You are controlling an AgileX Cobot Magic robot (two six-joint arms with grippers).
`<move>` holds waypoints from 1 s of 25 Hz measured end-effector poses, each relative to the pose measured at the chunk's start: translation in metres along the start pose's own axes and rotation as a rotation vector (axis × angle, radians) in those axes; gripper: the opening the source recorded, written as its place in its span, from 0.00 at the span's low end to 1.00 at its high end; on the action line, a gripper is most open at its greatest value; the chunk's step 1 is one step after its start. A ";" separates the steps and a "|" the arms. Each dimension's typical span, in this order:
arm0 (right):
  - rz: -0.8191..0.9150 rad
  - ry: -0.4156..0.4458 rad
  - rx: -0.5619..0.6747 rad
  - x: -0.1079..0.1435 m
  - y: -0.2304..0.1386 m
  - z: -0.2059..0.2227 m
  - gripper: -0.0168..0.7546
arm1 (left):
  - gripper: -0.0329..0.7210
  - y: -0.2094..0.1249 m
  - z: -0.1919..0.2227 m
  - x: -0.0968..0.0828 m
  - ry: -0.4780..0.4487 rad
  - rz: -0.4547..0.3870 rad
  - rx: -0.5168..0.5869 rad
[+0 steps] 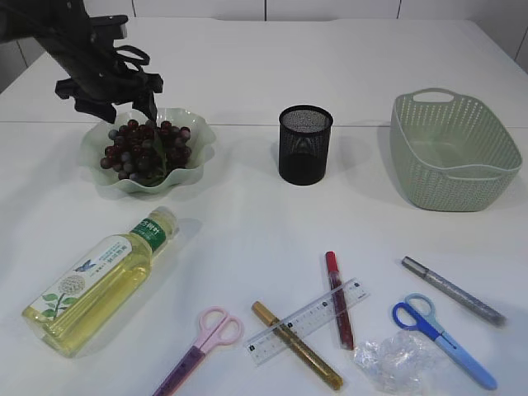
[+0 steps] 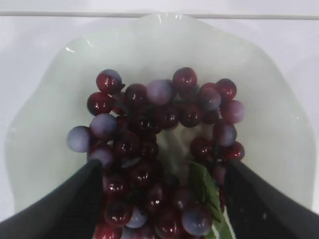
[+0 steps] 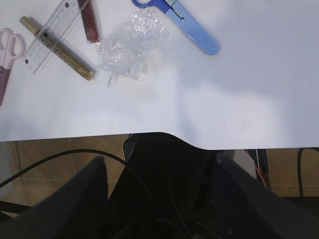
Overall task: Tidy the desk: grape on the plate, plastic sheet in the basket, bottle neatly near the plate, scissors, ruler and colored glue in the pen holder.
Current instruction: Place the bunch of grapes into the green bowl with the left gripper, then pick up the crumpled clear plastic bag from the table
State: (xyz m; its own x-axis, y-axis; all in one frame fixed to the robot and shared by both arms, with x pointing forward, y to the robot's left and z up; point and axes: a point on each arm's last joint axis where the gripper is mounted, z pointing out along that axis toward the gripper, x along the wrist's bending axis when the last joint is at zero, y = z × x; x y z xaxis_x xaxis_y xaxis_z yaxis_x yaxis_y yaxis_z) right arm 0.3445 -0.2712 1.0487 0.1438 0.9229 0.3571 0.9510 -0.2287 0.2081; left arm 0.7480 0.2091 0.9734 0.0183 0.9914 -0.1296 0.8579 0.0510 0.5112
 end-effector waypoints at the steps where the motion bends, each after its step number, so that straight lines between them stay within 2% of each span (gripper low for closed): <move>1: 0.001 0.002 0.000 0.000 0.000 0.000 0.69 | 0.78 0.003 -0.007 -0.001 -0.002 0.000 -0.004; 7: 0.001 0.002 0.000 0.000 0.000 0.000 0.69 | 0.78 0.016 -0.071 -0.004 0.015 0.015 0.023; 12: -0.005 0.014 -0.014 0.001 0.001 0.000 0.69 | 0.78 0.018 -0.120 -0.005 0.043 0.066 0.079; 16: -0.075 0.027 -0.023 0.003 0.002 0.000 0.69 | 0.77 0.024 -0.156 -0.007 0.034 0.099 0.023; 21: -0.119 0.061 -0.036 0.006 0.003 0.000 0.69 | 0.65 0.026 -0.211 -0.009 0.019 0.107 -0.076; 25: -0.137 0.079 -0.040 0.007 0.008 0.003 0.69 | 0.63 0.023 -0.252 -0.010 0.008 0.109 -0.151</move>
State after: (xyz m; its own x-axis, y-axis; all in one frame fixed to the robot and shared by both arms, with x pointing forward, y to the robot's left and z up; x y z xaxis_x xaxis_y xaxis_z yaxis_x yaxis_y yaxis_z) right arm 0.3541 -0.2654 1.0504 -0.0103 0.9196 0.3926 0.9485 -0.1154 0.2950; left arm 0.6383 0.2312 1.2008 0.1024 0.9929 -0.0603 0.7645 -0.0398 0.6434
